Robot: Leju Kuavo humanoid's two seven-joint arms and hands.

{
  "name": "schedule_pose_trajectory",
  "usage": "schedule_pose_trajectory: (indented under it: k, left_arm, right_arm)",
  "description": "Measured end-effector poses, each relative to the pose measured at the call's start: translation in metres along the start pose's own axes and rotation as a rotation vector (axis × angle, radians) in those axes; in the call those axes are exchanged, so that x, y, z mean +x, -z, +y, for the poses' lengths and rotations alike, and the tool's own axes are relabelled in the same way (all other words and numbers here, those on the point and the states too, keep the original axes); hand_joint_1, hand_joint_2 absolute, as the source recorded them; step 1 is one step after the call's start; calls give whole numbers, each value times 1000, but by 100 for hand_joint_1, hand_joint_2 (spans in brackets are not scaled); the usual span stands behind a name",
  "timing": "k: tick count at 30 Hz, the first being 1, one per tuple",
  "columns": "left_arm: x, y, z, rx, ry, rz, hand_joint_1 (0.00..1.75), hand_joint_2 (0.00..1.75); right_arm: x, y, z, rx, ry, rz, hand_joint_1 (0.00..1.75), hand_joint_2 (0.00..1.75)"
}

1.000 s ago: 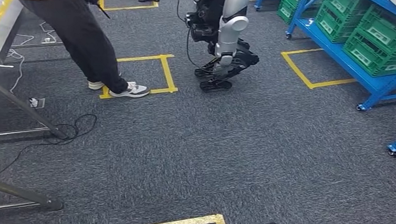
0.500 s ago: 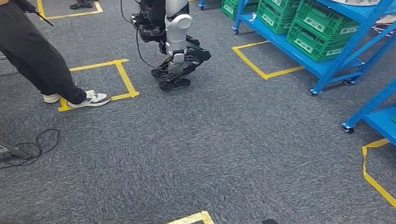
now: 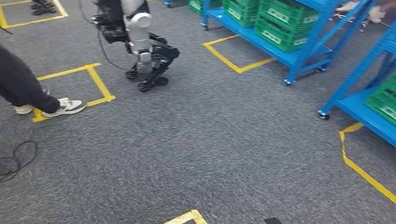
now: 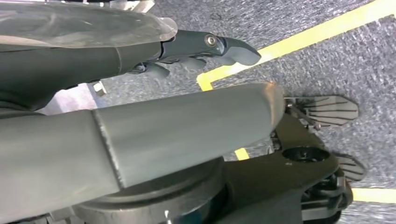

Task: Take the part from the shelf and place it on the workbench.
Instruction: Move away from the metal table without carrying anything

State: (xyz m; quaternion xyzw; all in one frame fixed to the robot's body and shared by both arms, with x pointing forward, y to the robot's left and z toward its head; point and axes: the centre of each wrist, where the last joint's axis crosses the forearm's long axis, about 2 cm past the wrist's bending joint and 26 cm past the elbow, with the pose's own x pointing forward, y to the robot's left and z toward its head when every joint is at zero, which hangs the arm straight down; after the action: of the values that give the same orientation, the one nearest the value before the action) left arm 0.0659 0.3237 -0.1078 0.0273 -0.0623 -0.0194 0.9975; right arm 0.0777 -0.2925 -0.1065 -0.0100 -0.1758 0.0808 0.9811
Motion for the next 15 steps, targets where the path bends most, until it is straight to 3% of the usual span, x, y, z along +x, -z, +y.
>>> schedule_pose_trajectory:
  k: [15]
  left_arm:
    - [0,0,-1,-1,5,4,0,0]
  right_arm:
    - [-4,-1,0,-8,15,9,0,0]
